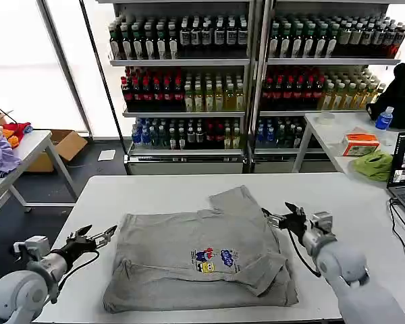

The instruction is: Fold and organize the clothes.

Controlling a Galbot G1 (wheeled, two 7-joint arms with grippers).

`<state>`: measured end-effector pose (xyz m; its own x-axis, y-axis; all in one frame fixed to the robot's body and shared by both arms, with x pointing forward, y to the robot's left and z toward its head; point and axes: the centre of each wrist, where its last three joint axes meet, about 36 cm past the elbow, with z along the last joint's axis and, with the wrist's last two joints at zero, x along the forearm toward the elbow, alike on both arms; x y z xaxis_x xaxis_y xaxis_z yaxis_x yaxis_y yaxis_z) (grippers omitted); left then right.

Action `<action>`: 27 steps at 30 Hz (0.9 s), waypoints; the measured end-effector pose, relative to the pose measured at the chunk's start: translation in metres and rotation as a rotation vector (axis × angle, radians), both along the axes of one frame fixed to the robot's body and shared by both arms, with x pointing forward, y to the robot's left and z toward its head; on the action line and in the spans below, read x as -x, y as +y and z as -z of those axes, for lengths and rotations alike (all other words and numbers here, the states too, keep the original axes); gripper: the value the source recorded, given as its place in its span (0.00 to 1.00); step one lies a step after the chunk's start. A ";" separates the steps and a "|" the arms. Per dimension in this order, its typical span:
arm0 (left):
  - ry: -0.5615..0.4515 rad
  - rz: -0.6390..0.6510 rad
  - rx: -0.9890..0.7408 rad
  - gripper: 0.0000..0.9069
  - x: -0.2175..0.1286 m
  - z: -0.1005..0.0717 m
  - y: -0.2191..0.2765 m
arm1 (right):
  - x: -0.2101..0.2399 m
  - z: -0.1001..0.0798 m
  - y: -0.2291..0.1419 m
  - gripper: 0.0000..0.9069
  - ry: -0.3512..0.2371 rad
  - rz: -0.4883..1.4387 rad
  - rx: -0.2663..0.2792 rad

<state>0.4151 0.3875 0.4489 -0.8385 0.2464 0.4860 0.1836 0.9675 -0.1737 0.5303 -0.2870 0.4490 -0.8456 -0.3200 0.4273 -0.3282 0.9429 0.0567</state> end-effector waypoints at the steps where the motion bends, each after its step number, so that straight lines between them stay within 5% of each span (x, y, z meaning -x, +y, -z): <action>1: 0.003 0.011 -0.001 1.00 -0.006 0.002 -0.001 | -0.008 0.000 0.003 1.00 0.004 -0.004 0.000; 12: 0.053 0.078 -0.018 1.00 -0.048 0.028 -0.012 | -0.064 0.010 0.027 1.00 0.056 -0.023 0.006; 26: 0.065 0.072 -0.047 1.00 -0.079 0.050 -0.014 | -0.079 0.036 0.042 1.00 0.129 -0.044 0.022; 27: 0.066 0.072 -0.048 0.93 -0.081 0.050 -0.013 | -0.080 0.037 0.043 1.00 0.134 -0.046 0.021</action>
<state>0.4958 0.3740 0.3988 -0.7855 0.2798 0.5520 0.2425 0.9598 -0.1415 0.6099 -0.2439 0.4116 -0.7650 -0.3471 0.5425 -0.3623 0.9284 0.0831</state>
